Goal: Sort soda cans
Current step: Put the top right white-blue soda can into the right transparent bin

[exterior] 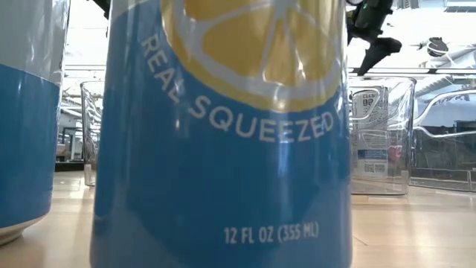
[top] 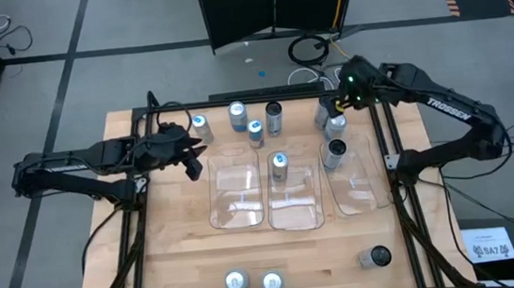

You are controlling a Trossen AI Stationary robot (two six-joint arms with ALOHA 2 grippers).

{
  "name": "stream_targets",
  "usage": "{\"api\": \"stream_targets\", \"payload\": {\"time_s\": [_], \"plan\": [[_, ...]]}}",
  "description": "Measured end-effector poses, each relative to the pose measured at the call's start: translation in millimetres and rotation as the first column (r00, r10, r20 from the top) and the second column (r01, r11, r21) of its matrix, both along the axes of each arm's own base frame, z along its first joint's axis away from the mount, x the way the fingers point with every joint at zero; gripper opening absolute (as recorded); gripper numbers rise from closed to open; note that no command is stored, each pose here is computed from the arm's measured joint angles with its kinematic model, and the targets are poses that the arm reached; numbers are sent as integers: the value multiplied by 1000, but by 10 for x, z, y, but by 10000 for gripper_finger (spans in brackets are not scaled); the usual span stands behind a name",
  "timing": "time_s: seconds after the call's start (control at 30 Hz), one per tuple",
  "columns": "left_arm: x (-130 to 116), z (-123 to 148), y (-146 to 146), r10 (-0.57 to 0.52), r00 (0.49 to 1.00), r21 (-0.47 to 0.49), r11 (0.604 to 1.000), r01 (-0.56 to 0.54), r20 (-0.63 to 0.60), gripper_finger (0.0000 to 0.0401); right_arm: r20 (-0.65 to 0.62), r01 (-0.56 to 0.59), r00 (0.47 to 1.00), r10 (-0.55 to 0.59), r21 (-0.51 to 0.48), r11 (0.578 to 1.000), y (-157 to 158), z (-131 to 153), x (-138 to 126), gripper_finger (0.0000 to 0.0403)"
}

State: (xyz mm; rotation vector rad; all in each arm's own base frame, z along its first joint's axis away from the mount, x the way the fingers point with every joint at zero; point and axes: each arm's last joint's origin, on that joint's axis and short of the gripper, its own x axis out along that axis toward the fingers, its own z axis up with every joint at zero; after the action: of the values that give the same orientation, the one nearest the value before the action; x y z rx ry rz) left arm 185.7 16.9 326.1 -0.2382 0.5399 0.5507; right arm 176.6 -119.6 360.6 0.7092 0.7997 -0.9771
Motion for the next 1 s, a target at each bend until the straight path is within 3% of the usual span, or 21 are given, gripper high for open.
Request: {"api": "stream_targets", "payload": {"time_s": [0.37,0.83,1.0], "plan": [[15,21,0,1,1000,0,1000,-1,27,132,-173,7,985,15,122,992,-651,-538,283,391],[14,20,0,0,1000,0,1000,0,26,132,-213,4,976,41,204,979,-998,-894,370,391],[13,20,2,4,1000,3,1000,-4,25,132,-228,-8,971,66,246,969,-1060,-1019,405,364]]}}
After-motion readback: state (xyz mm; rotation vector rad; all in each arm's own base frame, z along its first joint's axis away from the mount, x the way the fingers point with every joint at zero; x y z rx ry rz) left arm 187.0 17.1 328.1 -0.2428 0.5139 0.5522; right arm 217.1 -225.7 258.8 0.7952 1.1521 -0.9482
